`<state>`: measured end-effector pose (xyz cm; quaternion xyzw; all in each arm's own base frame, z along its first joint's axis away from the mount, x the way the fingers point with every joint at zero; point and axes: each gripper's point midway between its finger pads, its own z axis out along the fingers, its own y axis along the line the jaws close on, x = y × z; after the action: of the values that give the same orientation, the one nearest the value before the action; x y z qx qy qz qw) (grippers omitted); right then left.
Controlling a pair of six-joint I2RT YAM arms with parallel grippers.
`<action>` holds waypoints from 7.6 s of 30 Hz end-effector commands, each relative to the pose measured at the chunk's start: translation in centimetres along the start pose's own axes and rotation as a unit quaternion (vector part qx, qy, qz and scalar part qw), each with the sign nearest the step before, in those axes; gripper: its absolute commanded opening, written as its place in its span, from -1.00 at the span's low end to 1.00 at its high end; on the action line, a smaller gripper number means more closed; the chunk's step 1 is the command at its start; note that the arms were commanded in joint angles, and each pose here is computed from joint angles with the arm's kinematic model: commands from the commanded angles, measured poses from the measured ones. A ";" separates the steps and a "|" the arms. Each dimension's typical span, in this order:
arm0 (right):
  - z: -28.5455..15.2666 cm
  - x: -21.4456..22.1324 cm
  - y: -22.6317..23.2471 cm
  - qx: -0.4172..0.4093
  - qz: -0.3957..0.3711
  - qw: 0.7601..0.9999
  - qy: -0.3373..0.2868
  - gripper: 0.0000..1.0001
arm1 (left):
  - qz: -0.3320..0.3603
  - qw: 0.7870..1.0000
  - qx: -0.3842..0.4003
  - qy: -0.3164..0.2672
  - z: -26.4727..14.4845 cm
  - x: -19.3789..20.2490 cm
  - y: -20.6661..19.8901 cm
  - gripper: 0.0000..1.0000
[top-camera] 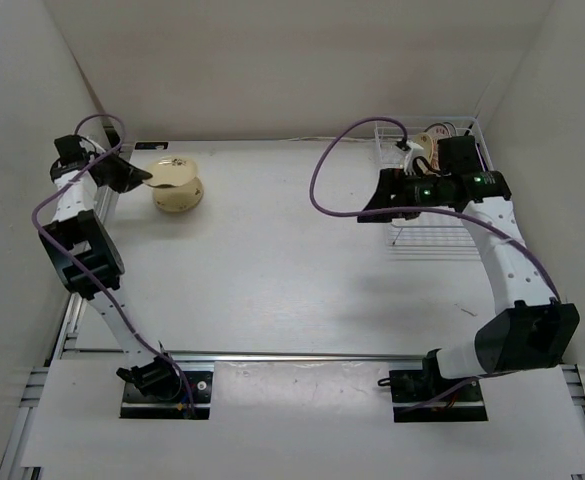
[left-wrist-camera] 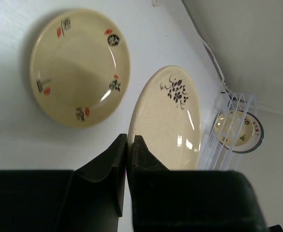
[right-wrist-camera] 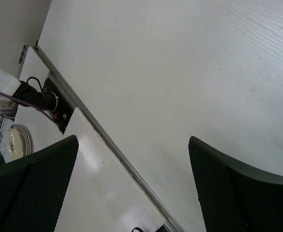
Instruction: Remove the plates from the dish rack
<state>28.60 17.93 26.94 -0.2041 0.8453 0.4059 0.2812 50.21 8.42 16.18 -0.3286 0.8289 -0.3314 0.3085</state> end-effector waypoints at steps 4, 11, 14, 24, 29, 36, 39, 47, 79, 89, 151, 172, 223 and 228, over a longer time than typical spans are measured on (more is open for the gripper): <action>-1.5 1.2 -2.5 0.007 0.041 0.999 0.014 0.94 | 0.069 0.996 0.050 0.014 2.9 -2.1 0.1 -0.80; -1.3 -0.1 -3.8 0.010 0.051 0.999 0.002 0.94 | 0.098 0.993 0.061 0.024 6.1 -3.0 2.3 -0.80; -1.1 -0.4 -4.0 0.010 0.049 0.999 -0.001 0.94 | 0.107 0.993 0.051 0.021 7.1 -3.4 3.4 -0.80; -0.8 -0.4 -4.4 0.010 0.058 0.998 -0.001 0.94 | 0.115 0.993 0.032 0.012 8.2 -4.2 4.7 -0.80; -0.6 -0.3 -4.4 0.006 0.058 0.998 -0.001 0.94 | 0.115 0.993 0.023 0.007 8.3 -4.4 5.0 -0.39; -0.7 -0.3 -4.0 0.001 0.060 0.998 -0.007 0.94 | 0.124 0.992 0.014 0.009 8.5 -4.0 5.2 -0.02; -0.8 -0.2 -3.9 0.002 0.057 0.998 -0.010 0.94 | 0.132 0.991 0.016 0.005 7.9 -4.1 4.6 0.50; -0.7 -0.1 -3.6 -0.009 0.064 0.998 -0.013 0.94 | 0.153 0.988 -0.006 -0.009 6.6 -4.4 4.5 0.90; -3.9 -17.9 -28.0 0.474 -0.042 0.869 -0.132 0.23 | 0.378 0.914 0.124 -0.079 -18.0 15.3 -10.4 1.00; -2.9 -18.5 -32.7 0.521 -0.063 0.843 -0.119 0.23 | 0.378 0.916 0.108 -0.081 -17.9 15.3 -9.6 1.00; -7.1 -22.9 -19.5 0.478 -0.082 0.847 -0.218 -1.00 | 0.369 0.918 0.133 -0.062 -17.7 15.9 -10.2 1.00; 16.5 -9.3 3.8 -0.214 0.013 0.976 0.044 -1.00 | 0.268 0.924 0.250 0.111 -12.6 18.2 -11.3 0.98; 18.4 -13.1 -3.4 0.064 -0.114 0.991 -0.021 0.67 | 0.220 0.953 0.158 0.136 -7.8 19.6 -9.1 -0.80; 11.4 -14.8 -6.9 0.136 -0.111 0.983 -0.054 0.67 | 0.148 0.979 0.078 0.118 -4.8 18.0 -6.5 -0.80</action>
<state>45.78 30.96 22.23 -0.2503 0.8486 0.3359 0.3230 36.90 -8.35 19.71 -0.0726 0.8650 -0.4094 0.2808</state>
